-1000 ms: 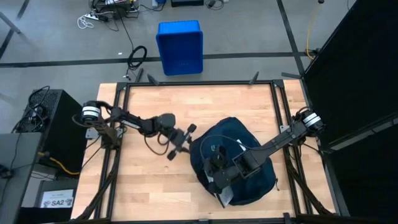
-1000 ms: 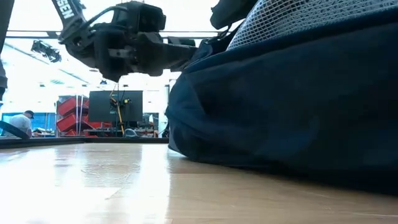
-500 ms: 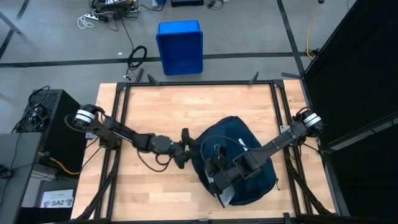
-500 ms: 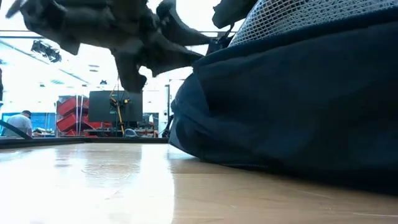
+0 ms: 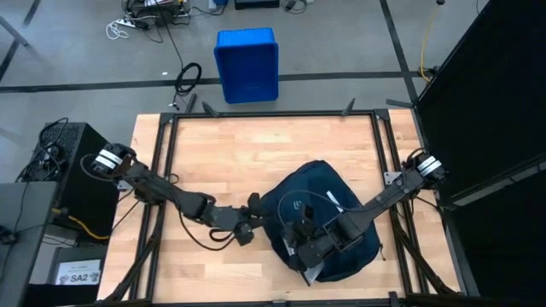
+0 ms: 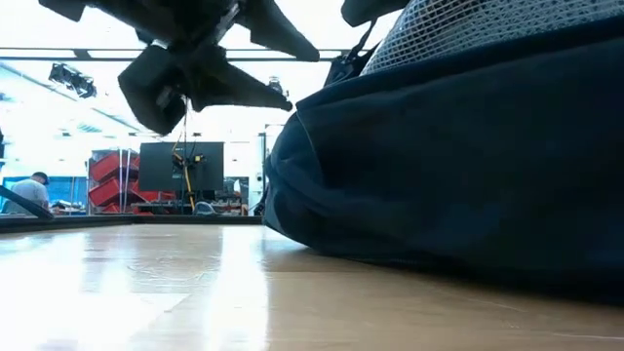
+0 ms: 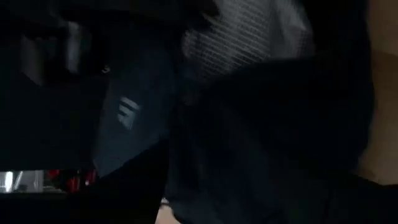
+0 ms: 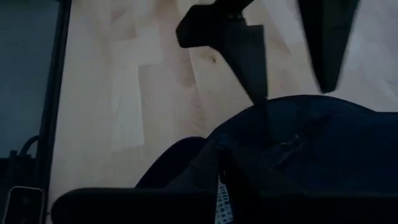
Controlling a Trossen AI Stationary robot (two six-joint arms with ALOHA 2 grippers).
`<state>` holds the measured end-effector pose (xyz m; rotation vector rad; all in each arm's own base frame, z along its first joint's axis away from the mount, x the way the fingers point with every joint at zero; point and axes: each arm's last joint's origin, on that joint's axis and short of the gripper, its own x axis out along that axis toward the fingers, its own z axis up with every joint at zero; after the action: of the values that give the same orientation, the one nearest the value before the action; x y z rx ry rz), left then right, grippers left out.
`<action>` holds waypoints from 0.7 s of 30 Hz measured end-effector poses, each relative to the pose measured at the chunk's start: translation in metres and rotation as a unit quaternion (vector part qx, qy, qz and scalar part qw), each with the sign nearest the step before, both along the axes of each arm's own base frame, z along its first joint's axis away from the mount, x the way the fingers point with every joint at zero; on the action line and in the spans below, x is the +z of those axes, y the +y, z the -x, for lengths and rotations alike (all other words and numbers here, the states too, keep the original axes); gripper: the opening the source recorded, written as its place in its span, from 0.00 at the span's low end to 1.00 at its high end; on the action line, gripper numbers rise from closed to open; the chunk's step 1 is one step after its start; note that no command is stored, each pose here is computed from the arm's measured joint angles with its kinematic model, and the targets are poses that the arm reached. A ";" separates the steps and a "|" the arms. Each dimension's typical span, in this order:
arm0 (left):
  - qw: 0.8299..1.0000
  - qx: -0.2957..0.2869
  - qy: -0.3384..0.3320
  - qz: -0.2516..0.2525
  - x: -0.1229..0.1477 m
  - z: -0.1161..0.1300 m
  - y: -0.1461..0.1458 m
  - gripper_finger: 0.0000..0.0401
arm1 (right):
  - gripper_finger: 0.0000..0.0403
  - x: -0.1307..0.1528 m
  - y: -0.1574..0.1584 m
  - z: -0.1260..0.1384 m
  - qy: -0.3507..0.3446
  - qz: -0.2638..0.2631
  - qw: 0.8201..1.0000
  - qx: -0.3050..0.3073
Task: Unpack backpack
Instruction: Close the dark blue backpack
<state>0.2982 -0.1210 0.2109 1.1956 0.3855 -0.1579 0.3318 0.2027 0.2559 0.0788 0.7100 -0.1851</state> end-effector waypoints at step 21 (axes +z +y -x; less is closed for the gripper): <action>0.993 -0.053 -0.019 -0.103 -0.006 -0.025 -0.018 0.62 | 0.00 0.002 0.010 0.003 -0.013 -0.007 1.000 0.016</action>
<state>0.3231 -0.1394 0.2044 1.4217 0.3103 -0.1917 0.3284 0.2126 0.2577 0.0834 0.6863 -0.1470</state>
